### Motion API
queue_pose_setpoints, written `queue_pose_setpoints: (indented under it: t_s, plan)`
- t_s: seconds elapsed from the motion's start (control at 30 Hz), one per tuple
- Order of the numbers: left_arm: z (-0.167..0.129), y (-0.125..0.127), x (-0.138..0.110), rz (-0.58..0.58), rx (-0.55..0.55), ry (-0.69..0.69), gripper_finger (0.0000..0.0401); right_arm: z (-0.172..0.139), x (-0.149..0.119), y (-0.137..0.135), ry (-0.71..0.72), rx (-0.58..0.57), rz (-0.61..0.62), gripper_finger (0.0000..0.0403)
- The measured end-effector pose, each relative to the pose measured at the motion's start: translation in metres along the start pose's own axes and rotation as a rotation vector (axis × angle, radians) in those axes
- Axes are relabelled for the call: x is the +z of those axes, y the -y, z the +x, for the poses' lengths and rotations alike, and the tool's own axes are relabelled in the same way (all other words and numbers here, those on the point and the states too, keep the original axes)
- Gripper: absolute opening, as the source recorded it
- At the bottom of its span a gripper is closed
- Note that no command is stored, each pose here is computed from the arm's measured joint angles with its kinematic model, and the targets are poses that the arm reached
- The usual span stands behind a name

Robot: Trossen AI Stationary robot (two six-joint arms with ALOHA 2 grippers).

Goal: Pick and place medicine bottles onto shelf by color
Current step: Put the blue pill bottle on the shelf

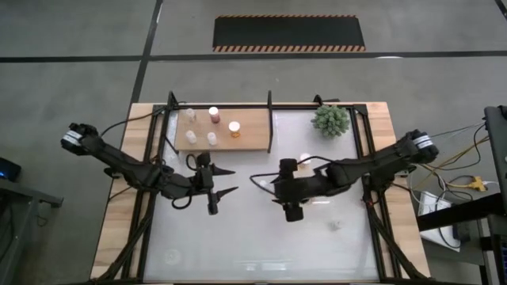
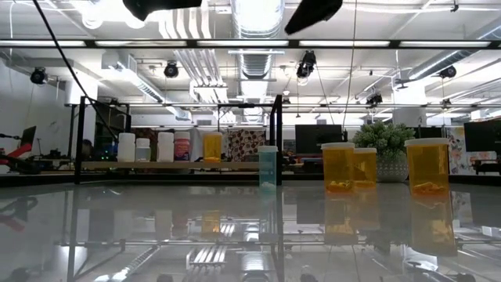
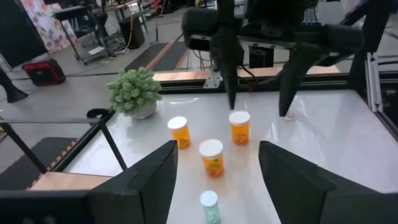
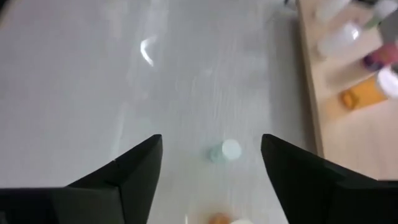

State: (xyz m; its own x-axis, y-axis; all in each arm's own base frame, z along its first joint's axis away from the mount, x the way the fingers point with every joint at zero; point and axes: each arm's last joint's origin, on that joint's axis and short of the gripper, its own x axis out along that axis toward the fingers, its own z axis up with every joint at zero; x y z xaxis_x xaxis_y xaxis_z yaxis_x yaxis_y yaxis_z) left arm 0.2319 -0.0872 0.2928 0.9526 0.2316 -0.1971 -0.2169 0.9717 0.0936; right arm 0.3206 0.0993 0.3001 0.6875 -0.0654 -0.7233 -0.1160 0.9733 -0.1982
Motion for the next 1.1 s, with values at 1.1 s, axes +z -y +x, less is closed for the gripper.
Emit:
queue_pose_setpoints:
  t_s: [1.1]
  plan:
    - [-0.047,-0.032,-0.002,-0.017,-0.009,0.223,0.0208,0.128,-0.02,0.068,-0.336,0.126,0.058,0.0304]
